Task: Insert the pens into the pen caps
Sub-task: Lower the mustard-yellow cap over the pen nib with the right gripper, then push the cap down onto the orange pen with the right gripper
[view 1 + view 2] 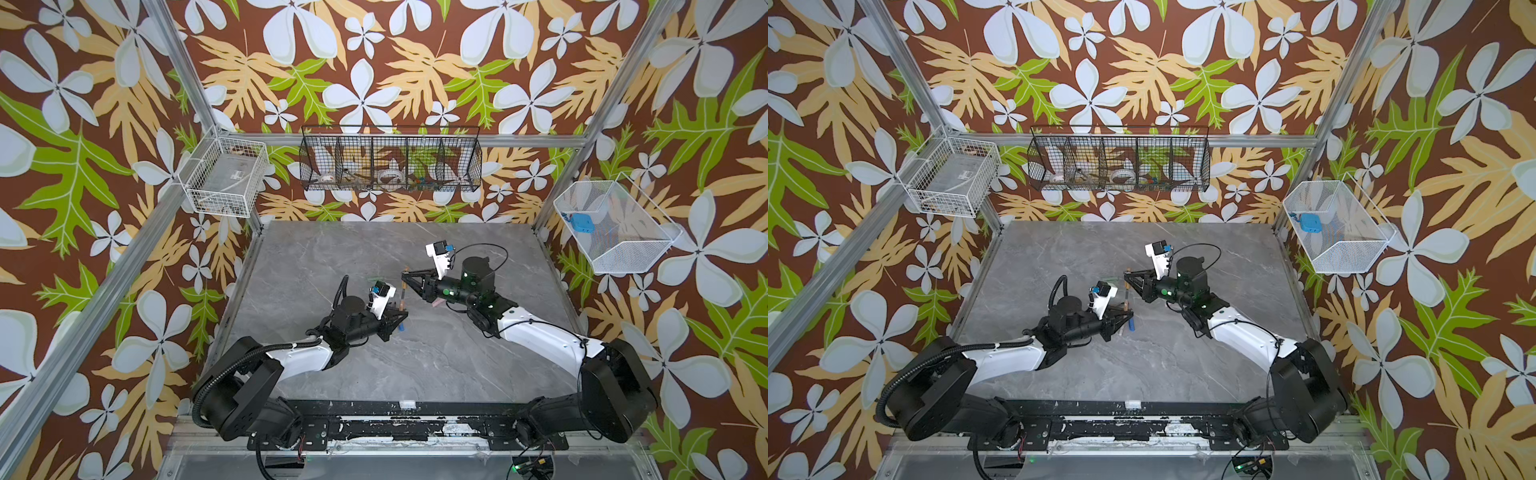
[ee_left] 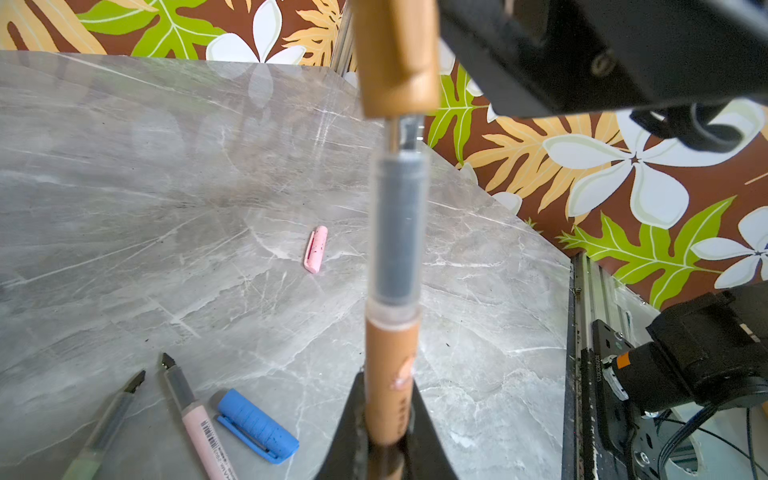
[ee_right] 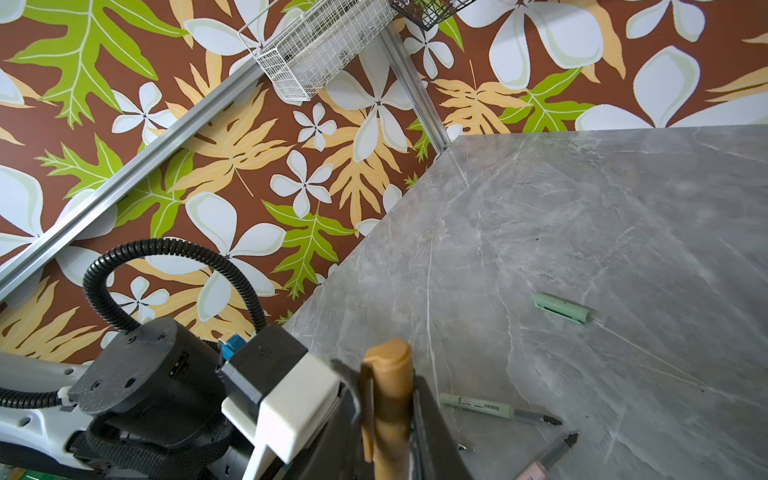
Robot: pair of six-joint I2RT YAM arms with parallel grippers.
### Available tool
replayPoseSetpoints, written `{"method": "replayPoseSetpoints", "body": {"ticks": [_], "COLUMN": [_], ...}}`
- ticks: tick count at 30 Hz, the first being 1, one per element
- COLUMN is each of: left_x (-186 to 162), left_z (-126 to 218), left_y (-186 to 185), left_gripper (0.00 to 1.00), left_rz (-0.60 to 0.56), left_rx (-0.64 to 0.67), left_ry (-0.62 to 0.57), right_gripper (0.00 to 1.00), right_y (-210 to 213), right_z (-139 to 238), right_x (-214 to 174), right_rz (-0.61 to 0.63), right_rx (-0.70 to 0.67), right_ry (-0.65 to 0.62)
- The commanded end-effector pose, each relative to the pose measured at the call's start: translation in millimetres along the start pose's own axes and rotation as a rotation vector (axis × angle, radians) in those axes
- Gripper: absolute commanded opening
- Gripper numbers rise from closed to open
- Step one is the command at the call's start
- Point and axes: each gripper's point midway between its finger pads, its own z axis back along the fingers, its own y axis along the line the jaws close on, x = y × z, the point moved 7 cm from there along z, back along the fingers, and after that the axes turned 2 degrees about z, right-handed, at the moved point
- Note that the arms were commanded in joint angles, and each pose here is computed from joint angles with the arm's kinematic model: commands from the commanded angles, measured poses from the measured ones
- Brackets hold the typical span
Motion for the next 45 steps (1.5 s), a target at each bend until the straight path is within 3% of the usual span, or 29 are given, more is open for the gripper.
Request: {"method": "replayPoseSetpoints", "body": {"ticks": [1,12,25,27,30,32,45], "left_x": [6,6,7,7,7,7,9], "left_z": [0,0,0,0,1,1,4], "left_y": [-2,-1,0,1,1,1,0], "left_gripper": [0.00,0.00,0.00,0.00,0.00,0.00,0.00], "left_rz": [-0.015,-0.011,-0.012,-0.015,-0.016,-0.018,-0.034], "left_rx": [-0.007,0.000,0.015,0.020,0.025,0.028,0.039], "left_ry": [-0.027,-0.028,-0.032,-0.031,-0.031,-0.032,-0.040], "right_gripper": [0.20,0.20,0.22,0.29,0.53,0.59,0.61], "right_y": [1,1,-1,1,4,6,8], "right_z": [1,0,3,3,5,8,-6], "right_x": [1,-6,-20,-20,-22,-23,-3], "right_rz": [0.011,-0.022,0.049,0.065,0.069,0.064,0.061], "right_rx": [0.007,0.032,-0.052,-0.050,-0.027,-0.014,-0.001], "right_ry": [-0.014,-0.013,0.112,0.126,0.138,0.125,0.123]}}
